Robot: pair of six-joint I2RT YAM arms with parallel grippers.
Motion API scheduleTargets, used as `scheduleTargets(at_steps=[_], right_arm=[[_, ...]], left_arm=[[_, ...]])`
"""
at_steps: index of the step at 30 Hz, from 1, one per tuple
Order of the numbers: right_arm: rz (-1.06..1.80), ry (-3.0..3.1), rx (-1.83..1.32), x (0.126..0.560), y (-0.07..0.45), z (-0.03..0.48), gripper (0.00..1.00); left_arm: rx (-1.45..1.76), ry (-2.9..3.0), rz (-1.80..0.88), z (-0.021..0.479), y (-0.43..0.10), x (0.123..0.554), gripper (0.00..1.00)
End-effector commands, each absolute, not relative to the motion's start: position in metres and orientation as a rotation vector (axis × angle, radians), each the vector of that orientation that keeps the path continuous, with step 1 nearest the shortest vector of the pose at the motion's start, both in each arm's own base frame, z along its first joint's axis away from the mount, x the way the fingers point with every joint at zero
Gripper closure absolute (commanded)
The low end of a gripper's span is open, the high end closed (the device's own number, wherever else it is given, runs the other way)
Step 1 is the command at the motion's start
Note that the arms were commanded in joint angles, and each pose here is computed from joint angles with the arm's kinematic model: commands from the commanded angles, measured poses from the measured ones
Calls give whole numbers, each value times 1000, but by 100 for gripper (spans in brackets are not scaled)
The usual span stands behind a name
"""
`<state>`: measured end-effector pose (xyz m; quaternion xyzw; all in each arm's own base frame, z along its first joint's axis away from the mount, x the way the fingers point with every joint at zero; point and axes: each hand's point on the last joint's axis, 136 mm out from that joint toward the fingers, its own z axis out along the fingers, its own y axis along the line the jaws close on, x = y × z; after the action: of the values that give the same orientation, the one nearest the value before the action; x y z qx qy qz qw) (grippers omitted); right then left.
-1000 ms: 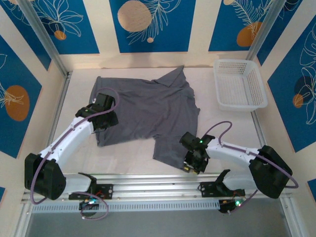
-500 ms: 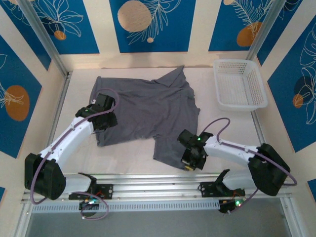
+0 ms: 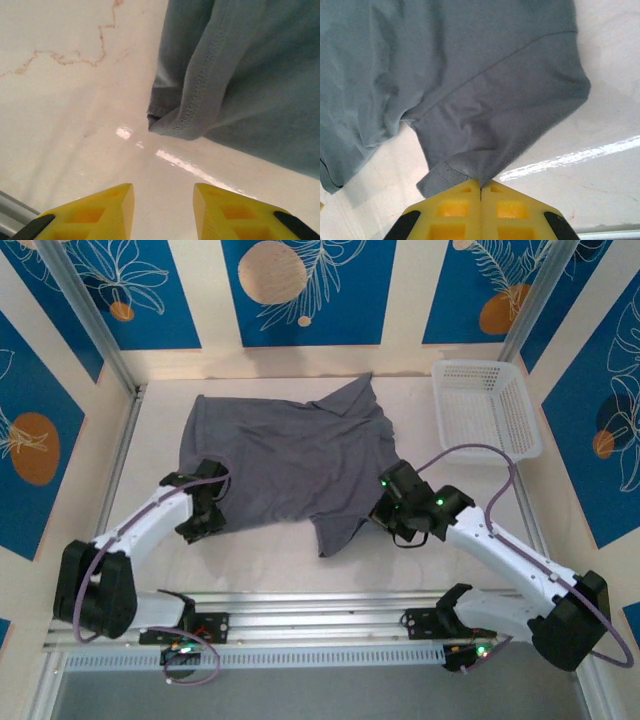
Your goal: Fold the inside-out t-shirt
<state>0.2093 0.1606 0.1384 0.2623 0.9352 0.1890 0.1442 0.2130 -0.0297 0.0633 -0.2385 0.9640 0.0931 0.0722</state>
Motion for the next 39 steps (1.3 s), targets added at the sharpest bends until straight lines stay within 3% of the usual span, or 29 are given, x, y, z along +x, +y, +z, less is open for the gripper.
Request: scheduleTargets(at_steps=[1,5,8,11,16,20,23,32,35,39], right_arm=[[565,2674,717,217,163,148,100],[582,2651,740,219,159,151,100],[590,2632,740,222,155,158,100],[585,2620,748,222,150,163,100],[598,2590,769,221,143,173,100],[583,2551,785,227,130,190,100],[575,2454,777,239,111,225,100],[597,2119,637,275,70,372,100],[599,2129,603,300,72,382,100],[611,2213,651,338,75,346,100]], left_arm=[[-735,2903,411,55,-25,209,63],[-671,2868,383,40,-31,234,51],[-649,2845,419,38,-30,247,50],[-641,2846,498,31,-22,250,56],[-666,2845,692,32,-1,243,77],[-668,2776,658,54,3,251,87],[-631,2733,590,83,3,263,100],[-326,2553,181,205,-36,327,100],[-304,2573,199,202,-35,358,100],[-382,2645,188,150,-28,403,100]])
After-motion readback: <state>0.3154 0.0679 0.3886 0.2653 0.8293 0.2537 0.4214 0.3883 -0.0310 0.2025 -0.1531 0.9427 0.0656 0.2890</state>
